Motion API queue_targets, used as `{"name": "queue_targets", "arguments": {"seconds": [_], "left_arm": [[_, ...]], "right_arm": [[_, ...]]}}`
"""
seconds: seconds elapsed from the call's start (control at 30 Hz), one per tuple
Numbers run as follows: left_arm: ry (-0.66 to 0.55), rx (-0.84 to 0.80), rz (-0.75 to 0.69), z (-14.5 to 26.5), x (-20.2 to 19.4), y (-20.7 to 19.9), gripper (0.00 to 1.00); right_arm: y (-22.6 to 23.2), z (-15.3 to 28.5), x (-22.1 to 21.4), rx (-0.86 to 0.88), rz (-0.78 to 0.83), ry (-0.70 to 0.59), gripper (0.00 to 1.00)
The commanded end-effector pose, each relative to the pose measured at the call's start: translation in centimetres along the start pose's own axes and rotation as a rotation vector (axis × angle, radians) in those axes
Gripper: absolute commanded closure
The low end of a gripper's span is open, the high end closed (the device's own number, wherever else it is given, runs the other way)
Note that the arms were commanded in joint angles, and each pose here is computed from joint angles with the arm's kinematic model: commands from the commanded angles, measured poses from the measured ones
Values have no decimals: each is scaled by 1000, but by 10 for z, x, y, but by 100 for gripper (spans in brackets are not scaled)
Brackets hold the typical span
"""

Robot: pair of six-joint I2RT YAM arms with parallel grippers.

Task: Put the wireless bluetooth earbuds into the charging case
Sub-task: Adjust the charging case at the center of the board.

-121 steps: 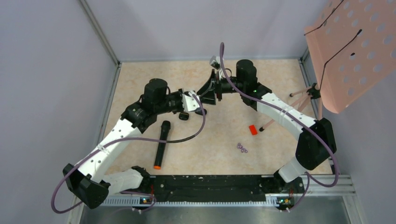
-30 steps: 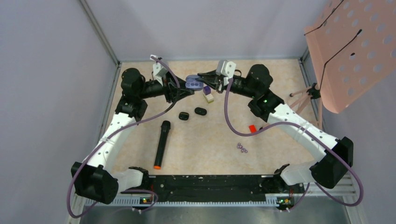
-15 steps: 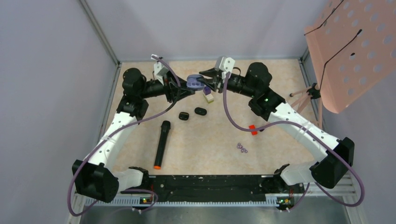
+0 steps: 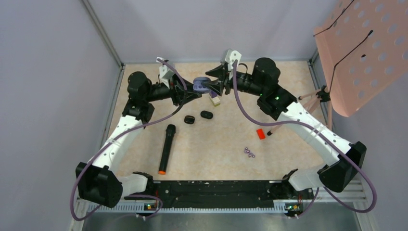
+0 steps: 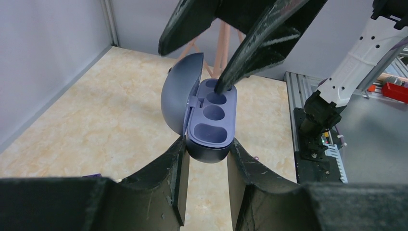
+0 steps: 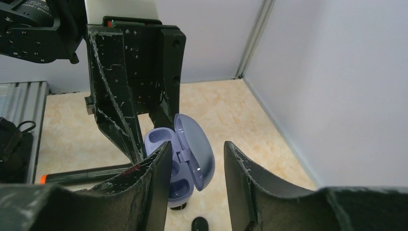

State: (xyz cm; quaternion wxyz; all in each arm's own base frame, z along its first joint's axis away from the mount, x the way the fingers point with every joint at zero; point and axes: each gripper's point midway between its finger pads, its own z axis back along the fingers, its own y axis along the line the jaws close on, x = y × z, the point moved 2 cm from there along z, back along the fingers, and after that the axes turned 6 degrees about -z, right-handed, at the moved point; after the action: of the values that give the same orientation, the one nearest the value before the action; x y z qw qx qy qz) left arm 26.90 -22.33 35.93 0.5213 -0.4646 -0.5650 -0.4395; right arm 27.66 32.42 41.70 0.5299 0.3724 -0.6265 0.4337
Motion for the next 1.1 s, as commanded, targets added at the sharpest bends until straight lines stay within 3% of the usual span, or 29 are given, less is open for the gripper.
{"name": "queue_targets", "arguments": {"seconds": [0.0,0.07,0.17,0.27,0.33,0.4,0.53,1.07], "left_arm": [[-29,-27,-58,-1,13,-4,100],[-28,-31,-58,-1,13,-5,100],[-30,-31,-65,-1,15,-5,100],[-29,-16,-52,-2,15,-2,98],[-31,-2,-39,-2,15,0,84],[-33,6,-38,-1,15,0,68],[-30,-2,-30,-2,15,-1,57],[-35,-55,60,-5,18,-7,54]], "right_arm": [[13,-6,2,75,-52,24,57],[13,-7,-3,82,-62,42,58],[14,-8,-7,88,-67,56,67],[16,-9,-8,107,-62,57,89],[16,-9,-7,112,-56,52,100],[15,-9,-7,102,-54,51,100],[12,-9,-6,86,-43,44,100],[7,-3,1,51,105,-23,100]]}}
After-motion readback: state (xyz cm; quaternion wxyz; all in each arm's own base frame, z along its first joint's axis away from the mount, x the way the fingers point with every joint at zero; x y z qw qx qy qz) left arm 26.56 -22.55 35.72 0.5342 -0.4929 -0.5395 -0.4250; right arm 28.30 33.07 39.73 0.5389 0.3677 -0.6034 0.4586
